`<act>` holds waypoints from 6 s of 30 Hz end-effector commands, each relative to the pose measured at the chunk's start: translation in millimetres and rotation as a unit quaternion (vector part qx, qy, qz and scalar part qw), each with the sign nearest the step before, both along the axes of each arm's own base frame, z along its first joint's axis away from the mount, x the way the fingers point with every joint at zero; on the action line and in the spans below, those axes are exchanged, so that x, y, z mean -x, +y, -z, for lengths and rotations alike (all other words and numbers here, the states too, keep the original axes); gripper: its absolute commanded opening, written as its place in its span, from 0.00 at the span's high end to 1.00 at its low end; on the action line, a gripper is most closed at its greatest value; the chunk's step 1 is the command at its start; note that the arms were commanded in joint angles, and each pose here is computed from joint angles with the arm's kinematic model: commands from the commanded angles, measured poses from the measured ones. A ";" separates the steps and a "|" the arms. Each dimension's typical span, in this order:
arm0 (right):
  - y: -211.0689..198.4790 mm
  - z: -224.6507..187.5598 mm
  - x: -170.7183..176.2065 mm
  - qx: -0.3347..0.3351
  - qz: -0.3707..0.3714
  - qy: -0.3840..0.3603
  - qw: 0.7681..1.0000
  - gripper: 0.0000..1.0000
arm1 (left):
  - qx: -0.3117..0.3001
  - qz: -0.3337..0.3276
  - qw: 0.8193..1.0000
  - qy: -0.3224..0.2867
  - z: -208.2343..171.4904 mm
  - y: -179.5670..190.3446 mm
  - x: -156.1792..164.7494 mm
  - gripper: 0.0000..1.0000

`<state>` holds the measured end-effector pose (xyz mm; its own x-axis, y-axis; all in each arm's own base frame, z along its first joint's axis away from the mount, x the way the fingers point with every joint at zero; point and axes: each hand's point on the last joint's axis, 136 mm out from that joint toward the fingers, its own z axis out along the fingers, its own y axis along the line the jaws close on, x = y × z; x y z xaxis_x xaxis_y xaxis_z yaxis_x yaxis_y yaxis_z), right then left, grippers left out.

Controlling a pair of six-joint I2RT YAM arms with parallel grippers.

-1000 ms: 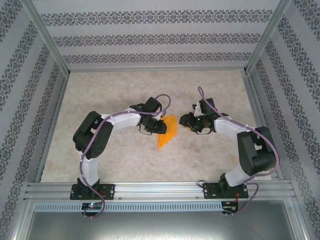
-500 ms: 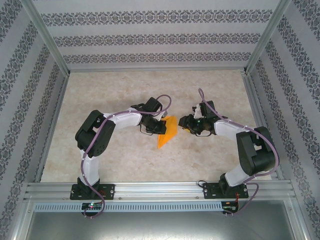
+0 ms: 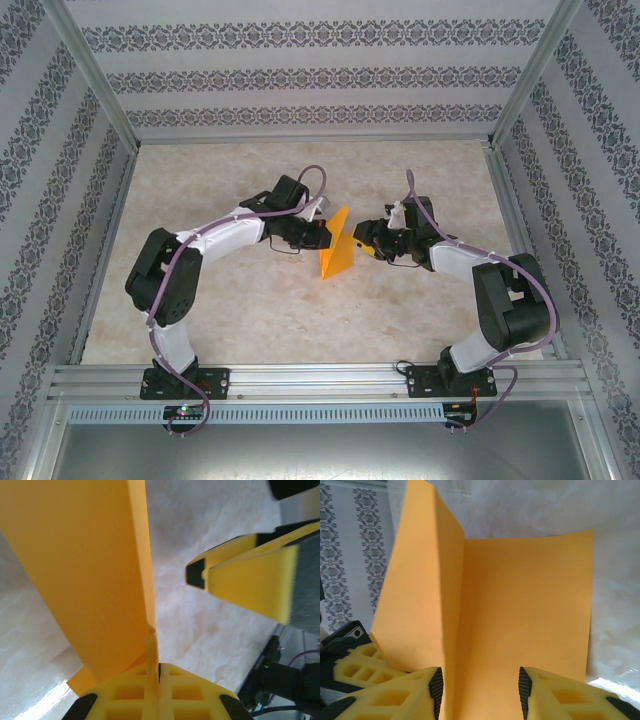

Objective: Fold a paper plane with a square sheet of paper (pick it up from the middle)
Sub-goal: Turn over the paper at the center of the table.

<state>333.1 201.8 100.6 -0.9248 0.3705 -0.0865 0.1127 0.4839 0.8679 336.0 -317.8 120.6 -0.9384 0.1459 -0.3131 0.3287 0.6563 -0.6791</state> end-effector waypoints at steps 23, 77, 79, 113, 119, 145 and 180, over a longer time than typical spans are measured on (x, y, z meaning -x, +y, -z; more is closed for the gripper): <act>37.2 -87.9 -20.3 -0.150 -0.018 -0.074 0.986 0.53 | 0.145 0.022 0.989 -0.023 -75.9 -19.0 -4.6 0.92; 58.1 -128.3 -26.7 -0.209 -0.046 -0.107 0.971 1.00 | 0.194 -0.098 0.976 0.003 -101.3 12.6 12.0 0.35; 57.6 -128.1 -25.9 -0.205 -0.045 -0.108 0.972 1.00 | 0.198 -0.094 0.976 -0.006 -107.6 12.0 11.3 0.35; 53.3 -119.0 -22.9 -0.179 -0.041 -0.102 0.978 0.70 | 0.171 -0.080 0.982 -0.007 -104.6 11.8 7.2 0.89; 35.3 -98.8 -21.3 -0.109 -0.026 -0.096 0.989 0.48 | 0.082 -0.075 0.993 -0.036 -95.9 28.7 10.1 0.91; -65.0 -104.4 -17.5 0.077 0.039 -0.109 0.990 0.34 | -0.594 0.082 0.755 -0.266 22.0 87.9 18.1 0.92; -53.6 -72.2 23.3 0.075 0.031 -0.050 0.995 0.48 | -0.229 0.091 0.964 -0.096 4.8 4.2 86.9 0.42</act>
<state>318.0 139.4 171.6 -0.8821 0.4060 -0.2390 0.0665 0.6094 0.7901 250.6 -320.1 101.1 -0.7522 0.5646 -0.3397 0.6263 0.7728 -0.1025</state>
